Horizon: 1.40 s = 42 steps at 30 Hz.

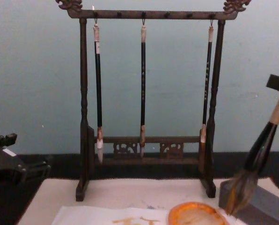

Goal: Pick up the brush from the inkstone, write on the paper, then place the brush back to its original position.

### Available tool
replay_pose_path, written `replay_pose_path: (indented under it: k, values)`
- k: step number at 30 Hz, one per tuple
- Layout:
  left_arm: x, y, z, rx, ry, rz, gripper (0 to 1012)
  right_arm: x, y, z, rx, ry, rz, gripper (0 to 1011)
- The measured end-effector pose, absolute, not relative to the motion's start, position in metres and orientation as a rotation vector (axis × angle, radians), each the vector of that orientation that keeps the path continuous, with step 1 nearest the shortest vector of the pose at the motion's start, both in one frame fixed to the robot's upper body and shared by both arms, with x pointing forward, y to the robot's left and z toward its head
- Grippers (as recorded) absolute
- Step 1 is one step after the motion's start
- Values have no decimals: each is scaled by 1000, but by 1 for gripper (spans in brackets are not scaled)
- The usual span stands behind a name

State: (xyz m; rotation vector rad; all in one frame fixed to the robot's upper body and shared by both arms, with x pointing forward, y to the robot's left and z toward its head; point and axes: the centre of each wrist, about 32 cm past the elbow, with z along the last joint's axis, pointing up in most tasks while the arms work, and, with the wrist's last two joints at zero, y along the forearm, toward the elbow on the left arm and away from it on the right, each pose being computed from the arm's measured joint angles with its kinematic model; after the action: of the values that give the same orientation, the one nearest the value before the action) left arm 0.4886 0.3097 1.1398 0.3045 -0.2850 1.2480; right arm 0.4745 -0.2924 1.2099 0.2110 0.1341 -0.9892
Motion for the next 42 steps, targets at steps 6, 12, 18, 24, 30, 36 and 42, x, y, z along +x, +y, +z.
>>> replay_pose_path:
  k: [6, 12, 18, 24, 30, 36, 42]
  values:
    - [489, 310, 1140, 304, -285, 1248, 1010, 460, -295, 1211, 186, 114, -972, 160]
    - [489, 310, 1140, 304, -285, 1248, 1010, 450, -295, 1209, 153, 97, -960, 160]
    - [489, 310, 1140, 304, -285, 1248, 1010, 443, -293, 1207, 107, 71, -958, 160]
    - [489, 310, 1140, 304, -285, 1248, 1010, 439, -290, 1208, 92, 68, -971, 160]
    - [489, 310, 1140, 304, -285, 1248, 1010, 434, -284, 1209, 61, 63, -985, 160]
    - [489, 310, 1140, 304, -285, 1248, 1010, 430, -279, 1208, 39, 65, -985, 160]
    - [489, 310, 1140, 304, -285, 1248, 1009, 429, -276, 1207, 27, 65, -985, 160]
